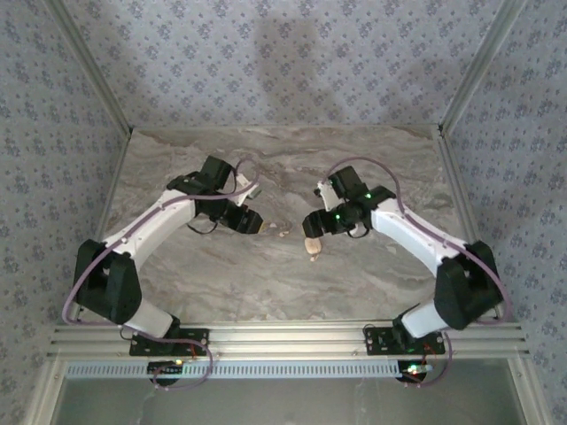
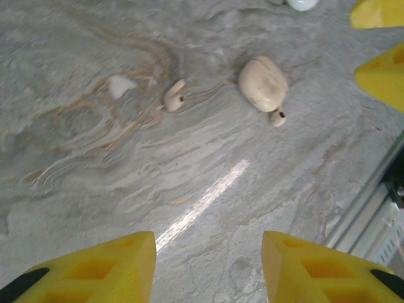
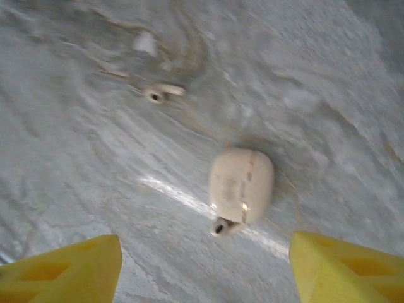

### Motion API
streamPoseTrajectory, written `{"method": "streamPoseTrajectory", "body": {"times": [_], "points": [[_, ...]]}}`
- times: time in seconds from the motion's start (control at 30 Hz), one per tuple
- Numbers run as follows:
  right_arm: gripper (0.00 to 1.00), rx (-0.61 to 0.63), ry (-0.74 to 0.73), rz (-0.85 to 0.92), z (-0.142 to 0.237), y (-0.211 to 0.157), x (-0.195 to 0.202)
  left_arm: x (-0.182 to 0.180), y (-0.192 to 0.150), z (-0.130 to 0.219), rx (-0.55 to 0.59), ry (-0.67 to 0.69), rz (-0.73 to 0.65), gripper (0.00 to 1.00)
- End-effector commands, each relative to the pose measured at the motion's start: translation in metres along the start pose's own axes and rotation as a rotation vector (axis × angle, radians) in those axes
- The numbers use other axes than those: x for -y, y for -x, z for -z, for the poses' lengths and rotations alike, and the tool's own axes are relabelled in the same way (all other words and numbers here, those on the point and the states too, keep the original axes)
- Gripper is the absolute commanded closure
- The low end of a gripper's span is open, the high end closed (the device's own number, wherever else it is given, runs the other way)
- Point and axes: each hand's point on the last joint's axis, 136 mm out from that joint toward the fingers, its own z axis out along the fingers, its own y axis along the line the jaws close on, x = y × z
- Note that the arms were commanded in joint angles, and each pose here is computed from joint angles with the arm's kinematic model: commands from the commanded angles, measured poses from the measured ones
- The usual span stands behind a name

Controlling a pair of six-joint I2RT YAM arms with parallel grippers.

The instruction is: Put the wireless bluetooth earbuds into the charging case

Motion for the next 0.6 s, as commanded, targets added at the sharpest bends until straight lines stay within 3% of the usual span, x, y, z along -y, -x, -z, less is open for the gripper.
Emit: {"method": "streamPoseTrajectory", "body": {"times": [0.0,0.2,0.57], "points": [[0.26,-0.129,-0.150,-0.148,-0.007,-0.013,0.011,-0.011,0.003,0.007,0.056,0.070,0.083,0.51],[0.25,-0.234,-0.256,-0.069,-0.036,-0.014,0.007,-0.022,0.002,0.008,0.070,0.086,0.129,0.50],[0.27,-0.352,-0.324,-0.073,-0.072,-0.027,0.018,-0.038,-0.002,0.013,0.076,0.102,0.182,0.50]]}}
